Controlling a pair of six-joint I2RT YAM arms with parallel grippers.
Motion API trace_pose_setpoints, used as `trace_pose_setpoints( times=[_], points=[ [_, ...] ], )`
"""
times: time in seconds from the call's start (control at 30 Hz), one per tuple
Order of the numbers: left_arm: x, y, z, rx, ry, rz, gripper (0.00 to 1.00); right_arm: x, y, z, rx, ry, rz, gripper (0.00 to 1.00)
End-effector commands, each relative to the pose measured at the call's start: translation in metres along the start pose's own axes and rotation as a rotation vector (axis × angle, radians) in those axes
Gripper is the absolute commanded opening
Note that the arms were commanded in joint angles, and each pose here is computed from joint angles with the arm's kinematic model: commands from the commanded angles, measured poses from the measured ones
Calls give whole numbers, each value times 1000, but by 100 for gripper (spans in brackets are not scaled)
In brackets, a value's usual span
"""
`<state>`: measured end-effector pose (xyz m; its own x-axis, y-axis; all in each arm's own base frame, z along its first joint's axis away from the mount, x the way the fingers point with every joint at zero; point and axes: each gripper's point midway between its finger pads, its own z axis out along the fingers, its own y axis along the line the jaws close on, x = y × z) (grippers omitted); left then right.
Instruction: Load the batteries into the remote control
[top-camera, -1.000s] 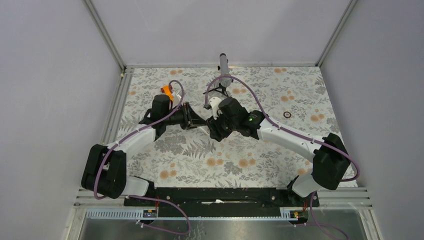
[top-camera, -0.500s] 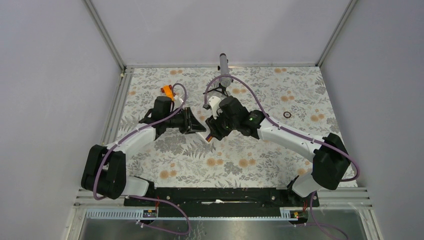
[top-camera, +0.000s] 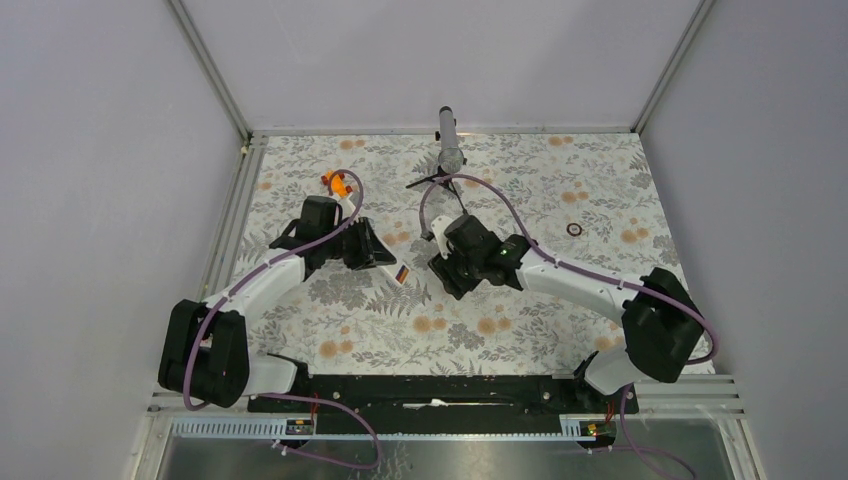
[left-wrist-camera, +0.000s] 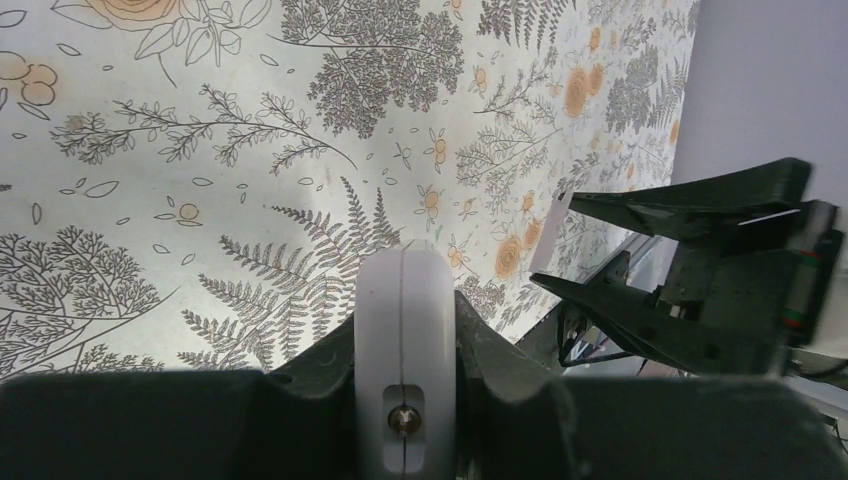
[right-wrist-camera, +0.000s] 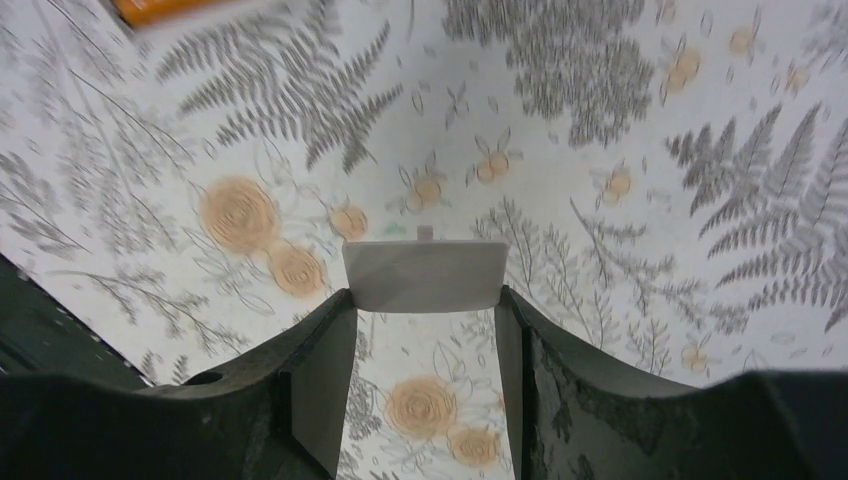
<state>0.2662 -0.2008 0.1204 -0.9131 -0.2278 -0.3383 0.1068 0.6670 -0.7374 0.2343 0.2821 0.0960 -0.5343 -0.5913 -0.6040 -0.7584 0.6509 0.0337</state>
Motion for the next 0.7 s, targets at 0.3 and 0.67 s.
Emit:
trace_pose_setpoints(
  times=[0.3, 0.67],
  points=[
    [-11, -7, -7, 18, -54, 53, 0, 76, -13, 21, 55, 340, 28, 60],
    [-9, -9, -8, 33, -44, 64, 0, 76, -9, 23, 6, 316, 20, 85]
  ],
)
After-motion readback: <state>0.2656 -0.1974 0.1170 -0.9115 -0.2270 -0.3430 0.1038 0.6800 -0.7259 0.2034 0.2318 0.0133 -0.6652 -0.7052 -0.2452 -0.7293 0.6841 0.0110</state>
